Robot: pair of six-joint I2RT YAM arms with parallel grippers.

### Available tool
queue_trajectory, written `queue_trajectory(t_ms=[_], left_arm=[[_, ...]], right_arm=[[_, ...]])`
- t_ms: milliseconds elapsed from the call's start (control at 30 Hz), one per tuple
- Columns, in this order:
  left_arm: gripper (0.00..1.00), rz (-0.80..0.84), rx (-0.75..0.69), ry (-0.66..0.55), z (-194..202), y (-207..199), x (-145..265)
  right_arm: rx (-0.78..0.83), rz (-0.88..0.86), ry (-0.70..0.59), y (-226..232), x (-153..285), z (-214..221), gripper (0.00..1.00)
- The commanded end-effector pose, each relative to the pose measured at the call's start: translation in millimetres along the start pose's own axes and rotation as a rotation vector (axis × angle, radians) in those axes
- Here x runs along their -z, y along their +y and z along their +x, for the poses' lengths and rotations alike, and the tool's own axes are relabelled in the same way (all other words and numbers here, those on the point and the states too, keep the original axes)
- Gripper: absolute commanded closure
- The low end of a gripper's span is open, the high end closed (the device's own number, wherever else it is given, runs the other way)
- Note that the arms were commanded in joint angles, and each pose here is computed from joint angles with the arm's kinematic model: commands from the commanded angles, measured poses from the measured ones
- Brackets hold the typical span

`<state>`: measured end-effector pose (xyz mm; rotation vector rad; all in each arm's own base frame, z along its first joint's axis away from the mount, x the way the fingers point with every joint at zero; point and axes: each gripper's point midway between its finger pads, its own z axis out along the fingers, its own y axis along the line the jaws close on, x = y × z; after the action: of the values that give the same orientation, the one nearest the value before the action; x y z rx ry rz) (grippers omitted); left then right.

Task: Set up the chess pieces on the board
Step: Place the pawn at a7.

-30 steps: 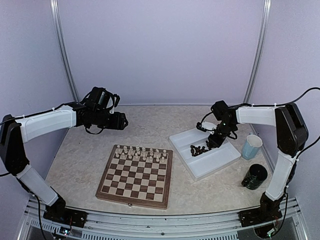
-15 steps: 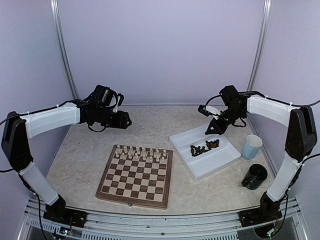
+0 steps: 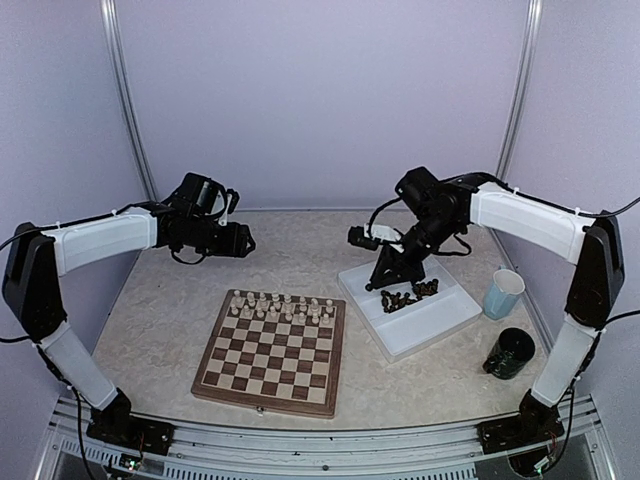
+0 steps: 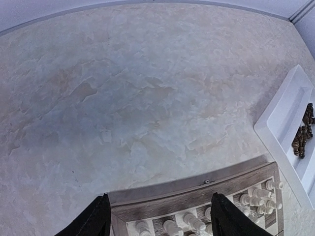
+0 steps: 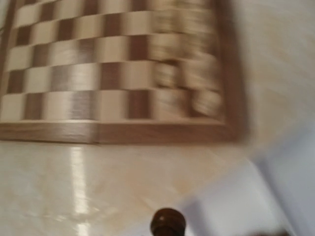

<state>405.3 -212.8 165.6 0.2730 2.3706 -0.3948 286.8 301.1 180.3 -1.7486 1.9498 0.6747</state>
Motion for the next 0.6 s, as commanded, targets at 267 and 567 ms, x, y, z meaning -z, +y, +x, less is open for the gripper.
queue_trajectory(t_ms=[267,567], left_arm=[[0.31,-0.045,0.017,-0.065,-8,24,18],[0.31,-0.095,0.004,-0.090,-13,32,28]], right_arm=[[0.316,-0.103,0.224,74,-94,-18,0.98],[0.397,-0.189,0.249,118,-125,-22,0.98]])
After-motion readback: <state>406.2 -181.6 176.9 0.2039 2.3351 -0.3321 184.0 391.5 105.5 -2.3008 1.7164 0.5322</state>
